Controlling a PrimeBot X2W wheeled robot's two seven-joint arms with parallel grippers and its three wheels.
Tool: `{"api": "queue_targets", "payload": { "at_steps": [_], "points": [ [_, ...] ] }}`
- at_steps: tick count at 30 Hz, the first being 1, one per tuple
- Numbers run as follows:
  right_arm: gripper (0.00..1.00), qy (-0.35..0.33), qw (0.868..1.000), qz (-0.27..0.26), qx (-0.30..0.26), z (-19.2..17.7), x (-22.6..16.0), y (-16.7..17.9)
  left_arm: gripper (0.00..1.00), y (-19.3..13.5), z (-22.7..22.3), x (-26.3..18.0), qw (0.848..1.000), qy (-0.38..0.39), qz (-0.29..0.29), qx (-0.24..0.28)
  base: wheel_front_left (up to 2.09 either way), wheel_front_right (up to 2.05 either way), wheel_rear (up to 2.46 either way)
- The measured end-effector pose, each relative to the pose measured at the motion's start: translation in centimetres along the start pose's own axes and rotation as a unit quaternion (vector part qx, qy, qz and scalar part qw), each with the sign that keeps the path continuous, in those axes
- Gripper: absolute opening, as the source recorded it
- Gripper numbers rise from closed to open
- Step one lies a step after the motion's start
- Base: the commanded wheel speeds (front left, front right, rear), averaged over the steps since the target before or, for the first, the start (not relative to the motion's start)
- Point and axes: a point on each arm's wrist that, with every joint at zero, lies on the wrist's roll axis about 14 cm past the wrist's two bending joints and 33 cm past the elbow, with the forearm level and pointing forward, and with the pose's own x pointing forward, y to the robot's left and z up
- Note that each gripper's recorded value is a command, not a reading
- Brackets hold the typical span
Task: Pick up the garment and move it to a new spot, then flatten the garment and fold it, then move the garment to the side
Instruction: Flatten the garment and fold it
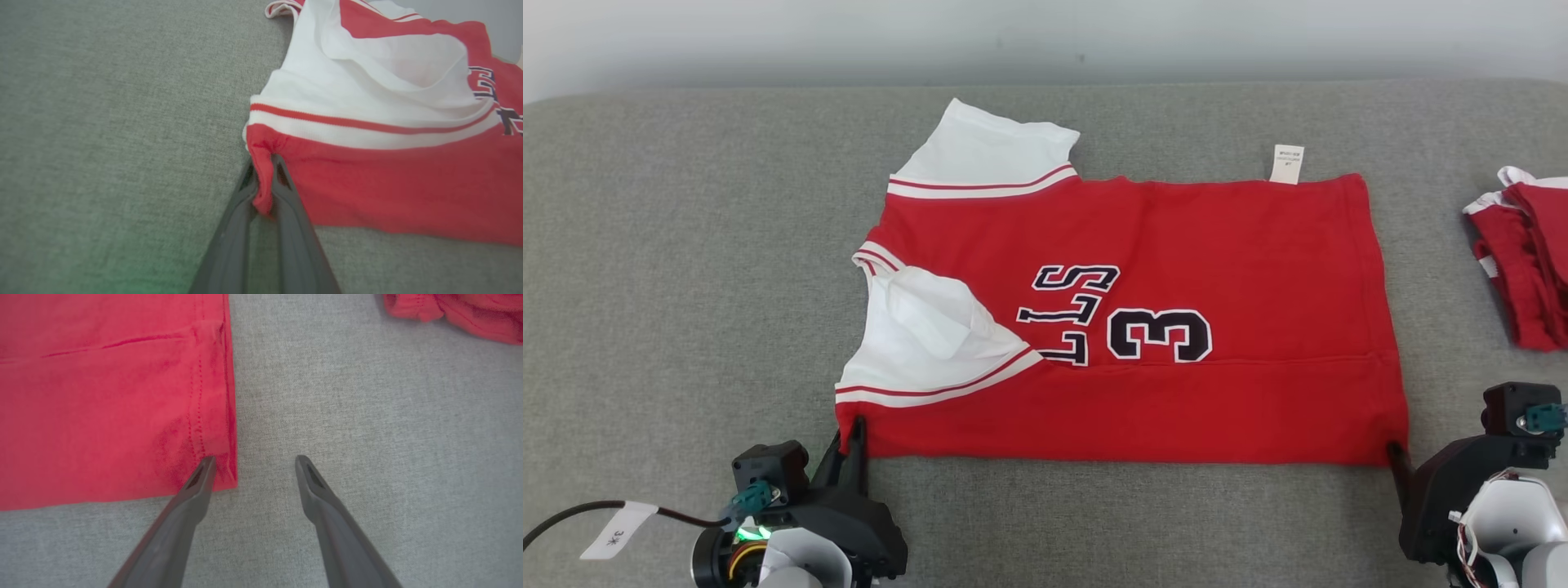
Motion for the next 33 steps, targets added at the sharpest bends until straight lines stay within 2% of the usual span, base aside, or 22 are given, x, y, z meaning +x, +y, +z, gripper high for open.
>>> {"api": "queue_targets", "payload": {
  "at_steps": [13, 15, 16, 17, 24, 33],
  "points": [
    [1.00, 0.019, 0.999, 0.026, -0.006, -0.5, 1.7, 2.3, 0.00, 0.2, 0.1, -0.2, 1.000, -0.009, 0.004, -0.007, 0.00, 0.00, 0.00],
    [0.50, 0.025, 0.999, 0.030, -0.002, -0.7, 1.8, 2.4, 0.00, 0.2, 0.0, -0.2, 1.000, -0.009, 0.003, -0.007, 0.00, 0.00, 0.00],
    [0.20, 0.027, 0.999, 0.032, -0.001, -0.8, 1.9, 2.5, 0.00, 0.2, 0.1, -0.3, 1.000, -0.009, 0.002, -0.007, 0.00, 0.00, 0.00],
    [0.00, 0.027, 0.999, 0.033, -0.001, -0.8, 1.9, 2.6, 0.00, 0.1, 0.1, -0.3, 1.000, -0.009, 0.001, -0.008, 0.00, 0.00, 0.00],
    [0.00, 0.011, 0.999, 0.041, 0.011, -0.5, 1.4, 2.9, 0.00, -0.1, 0.1, -1.2, 1.000, -0.019, -0.007, -0.008, 0.00, 0.00, 0.00],
    [0.00, -0.001, 0.998, 0.032, 0.047, -1.3, -1.0, 1.1, 0.00, -0.2, -0.5, -4.1, 0.998, -0.022, -0.012, -0.051, 0.00, 0.00, 0.00]
  ]
}}
